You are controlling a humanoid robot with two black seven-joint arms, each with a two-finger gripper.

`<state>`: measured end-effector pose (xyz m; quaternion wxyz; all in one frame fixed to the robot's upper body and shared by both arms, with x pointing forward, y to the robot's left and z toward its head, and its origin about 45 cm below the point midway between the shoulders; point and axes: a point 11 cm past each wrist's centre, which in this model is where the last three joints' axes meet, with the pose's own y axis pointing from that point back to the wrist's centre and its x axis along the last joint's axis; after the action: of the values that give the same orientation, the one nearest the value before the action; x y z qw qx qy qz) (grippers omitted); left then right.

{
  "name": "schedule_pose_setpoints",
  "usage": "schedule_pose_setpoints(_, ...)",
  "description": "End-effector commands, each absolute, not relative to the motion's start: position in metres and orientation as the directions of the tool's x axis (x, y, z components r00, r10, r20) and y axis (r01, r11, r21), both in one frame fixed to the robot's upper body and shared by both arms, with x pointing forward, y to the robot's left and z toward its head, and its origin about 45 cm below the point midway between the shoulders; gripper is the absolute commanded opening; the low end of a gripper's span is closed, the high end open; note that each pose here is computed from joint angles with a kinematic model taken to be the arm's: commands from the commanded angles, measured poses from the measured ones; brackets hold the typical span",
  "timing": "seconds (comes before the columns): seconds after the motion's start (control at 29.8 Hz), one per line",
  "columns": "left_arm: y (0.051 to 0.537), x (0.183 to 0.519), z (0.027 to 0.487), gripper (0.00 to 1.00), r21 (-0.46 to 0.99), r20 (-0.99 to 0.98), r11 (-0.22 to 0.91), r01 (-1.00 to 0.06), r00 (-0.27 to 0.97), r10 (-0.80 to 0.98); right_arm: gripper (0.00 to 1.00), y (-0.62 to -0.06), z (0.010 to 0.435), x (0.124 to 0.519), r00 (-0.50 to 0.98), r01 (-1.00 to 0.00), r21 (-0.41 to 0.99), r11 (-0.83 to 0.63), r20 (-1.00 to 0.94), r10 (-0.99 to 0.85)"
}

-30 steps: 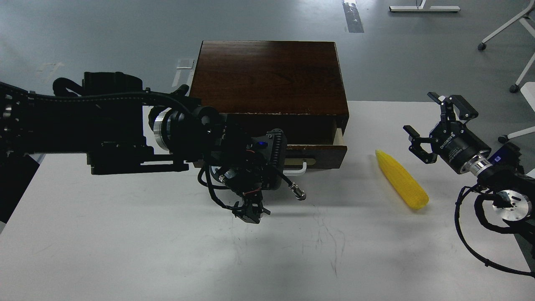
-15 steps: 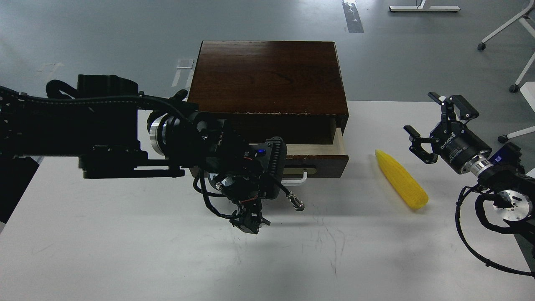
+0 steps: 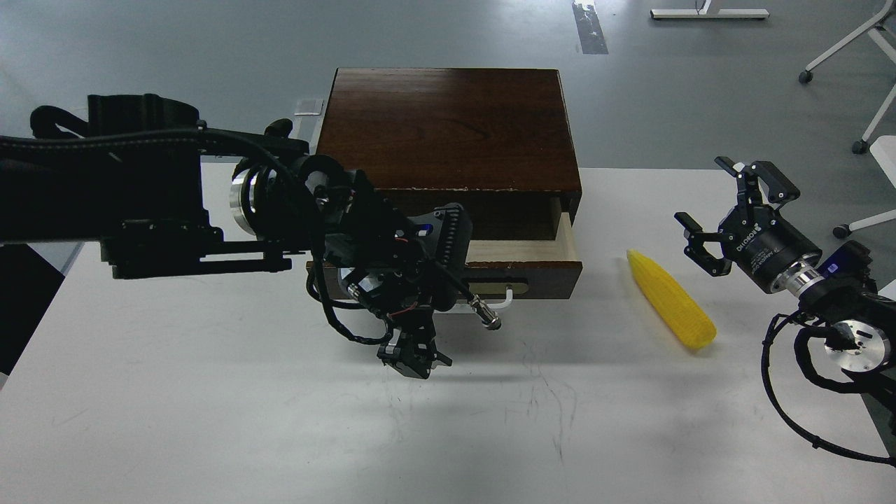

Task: Put corn in drawer with both arms

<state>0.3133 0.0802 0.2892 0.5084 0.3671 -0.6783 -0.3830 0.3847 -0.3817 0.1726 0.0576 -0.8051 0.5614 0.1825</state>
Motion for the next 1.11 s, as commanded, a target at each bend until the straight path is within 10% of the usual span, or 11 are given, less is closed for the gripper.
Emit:
schedule_pose_setpoints(0.0,0.083,0.303,0.312,0.98,0.856,0.494,0.511,-0.081,-0.168,-0.853,1.0,-0.383,0.173,0.385,0.301,-0.926,0.113,-0.36,-0.356,-0.885)
schedule_pose_setpoints(0.3,0.094,0.292,0.402,0.98,0.646,0.763,0.761,-0.062,0.035,-0.645,1.0,-0.385,0.169,0.382,0.294,-0.926,0.121,-0.357,-0.359,-0.886)
schedule_pose_setpoints(0.64,0.139,0.318,0.404,0.98,0.181,0.584,0.981,-0.074,0.81,-0.046,1.0,-0.388,0.17,0.38,0.291,-0.927,0.126,-0.353,-0.352,-0.89)
schedule_pose_setpoints(1.07,0.27,0.394,0.339,0.98,-0.137,-0.033,0.657,-0.742,0.666,0.745,1.0,-0.43,0.19,0.375,0.257,-0.944,0.138,-0.301,-0.269,-0.928)
